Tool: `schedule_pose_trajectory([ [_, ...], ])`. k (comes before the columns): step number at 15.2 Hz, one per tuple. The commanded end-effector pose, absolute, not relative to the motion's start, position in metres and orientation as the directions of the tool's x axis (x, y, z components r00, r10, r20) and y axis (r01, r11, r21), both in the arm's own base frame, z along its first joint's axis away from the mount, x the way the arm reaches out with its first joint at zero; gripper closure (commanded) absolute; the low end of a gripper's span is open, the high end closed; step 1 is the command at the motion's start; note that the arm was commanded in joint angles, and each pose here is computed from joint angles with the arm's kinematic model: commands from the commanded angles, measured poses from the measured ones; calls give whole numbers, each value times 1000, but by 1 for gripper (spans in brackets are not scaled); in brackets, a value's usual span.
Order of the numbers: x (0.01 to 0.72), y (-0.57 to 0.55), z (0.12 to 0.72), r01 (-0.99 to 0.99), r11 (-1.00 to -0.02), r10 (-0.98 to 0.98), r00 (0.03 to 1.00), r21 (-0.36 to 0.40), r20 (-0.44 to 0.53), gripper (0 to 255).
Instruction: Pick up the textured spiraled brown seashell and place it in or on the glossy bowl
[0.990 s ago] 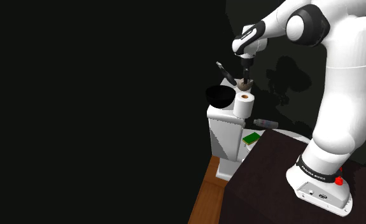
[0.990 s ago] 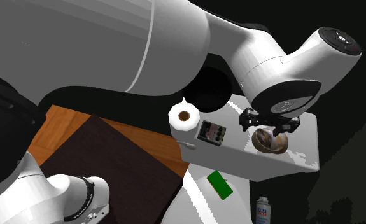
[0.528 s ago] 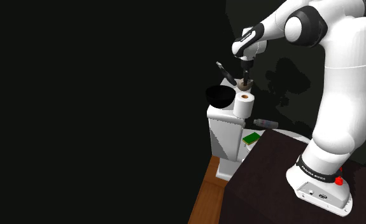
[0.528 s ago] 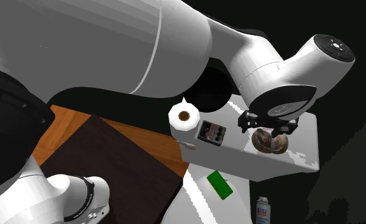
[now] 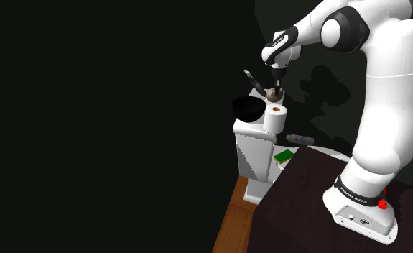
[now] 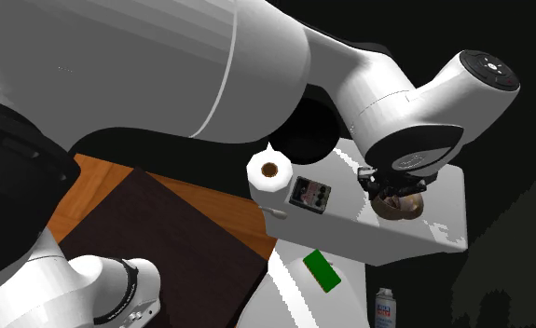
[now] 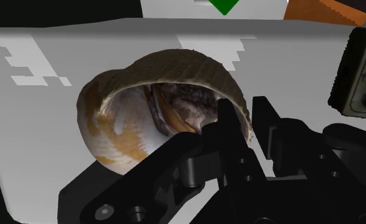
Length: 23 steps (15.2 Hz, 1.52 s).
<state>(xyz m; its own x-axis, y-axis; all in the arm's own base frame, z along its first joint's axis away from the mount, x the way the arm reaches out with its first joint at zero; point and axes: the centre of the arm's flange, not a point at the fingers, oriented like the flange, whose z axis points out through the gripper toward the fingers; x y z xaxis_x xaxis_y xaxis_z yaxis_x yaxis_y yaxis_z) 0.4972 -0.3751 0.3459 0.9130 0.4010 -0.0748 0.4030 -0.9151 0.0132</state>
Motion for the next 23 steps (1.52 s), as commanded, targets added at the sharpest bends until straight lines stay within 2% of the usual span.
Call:
schedule_pose_trajectory([
  [1,497,-375,346,403,-915,401,913,14,-75,255],
  [4,497,-375,346,403,-915,401,913,14,-75,255],
  [23,497,-375,446,403,-915,401,913,14,-75,255],
])
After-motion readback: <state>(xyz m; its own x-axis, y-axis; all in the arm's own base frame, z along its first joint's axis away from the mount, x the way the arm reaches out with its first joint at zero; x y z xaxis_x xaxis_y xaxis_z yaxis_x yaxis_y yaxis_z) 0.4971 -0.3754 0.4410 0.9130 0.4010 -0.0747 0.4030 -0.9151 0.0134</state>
